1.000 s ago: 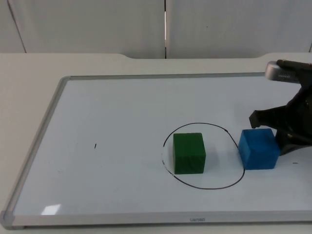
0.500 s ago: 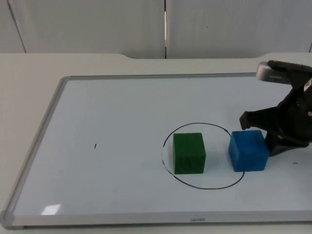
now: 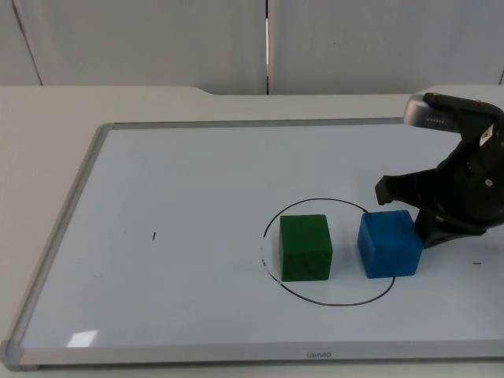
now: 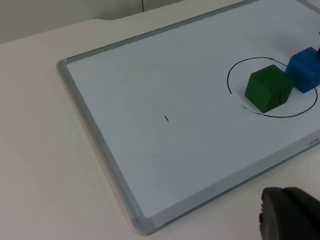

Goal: Push the two cubes into the marked area.

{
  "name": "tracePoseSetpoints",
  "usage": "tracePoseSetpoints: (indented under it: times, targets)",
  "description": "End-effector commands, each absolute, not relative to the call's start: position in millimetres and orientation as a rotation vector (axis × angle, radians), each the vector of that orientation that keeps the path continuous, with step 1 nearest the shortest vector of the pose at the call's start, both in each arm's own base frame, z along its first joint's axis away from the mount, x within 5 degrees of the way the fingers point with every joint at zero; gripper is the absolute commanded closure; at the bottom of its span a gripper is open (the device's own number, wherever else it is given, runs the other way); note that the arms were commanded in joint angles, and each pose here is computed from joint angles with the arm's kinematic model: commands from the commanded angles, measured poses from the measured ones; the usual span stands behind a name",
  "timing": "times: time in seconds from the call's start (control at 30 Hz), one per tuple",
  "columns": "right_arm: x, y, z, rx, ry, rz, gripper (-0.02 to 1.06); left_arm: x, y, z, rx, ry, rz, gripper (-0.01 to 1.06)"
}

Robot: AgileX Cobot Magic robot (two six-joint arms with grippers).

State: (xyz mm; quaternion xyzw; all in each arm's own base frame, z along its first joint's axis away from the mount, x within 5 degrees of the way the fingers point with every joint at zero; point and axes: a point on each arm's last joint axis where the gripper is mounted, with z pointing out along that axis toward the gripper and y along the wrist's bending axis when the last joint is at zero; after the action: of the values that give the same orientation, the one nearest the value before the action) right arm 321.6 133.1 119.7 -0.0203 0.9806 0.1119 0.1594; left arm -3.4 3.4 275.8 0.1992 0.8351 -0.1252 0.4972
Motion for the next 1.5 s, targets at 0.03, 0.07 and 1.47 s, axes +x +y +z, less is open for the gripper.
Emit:
tracePoseSetpoints:
  times: [0.03, 0.07, 1.47]
  targets:
    - [321.3, 135.7, 118.7, -0.058, 2.793, 0.325, 1.05, -3.5, 3.7, 274.8, 0.48, 2.02, -0.302, 1.05]
    - [321.3, 135.8, 118.8, -0.055, 2.794, 0.327, 1.05, -3.5, 3.7, 274.8, 0.48, 2.02, -0.302, 1.05]
    - [308.8, 154.5, 163.6, -0.357, 2.637, 0.276, 1.05, -3.5, 3.7, 274.8, 0.48, 2.02, -0.302, 1.05]
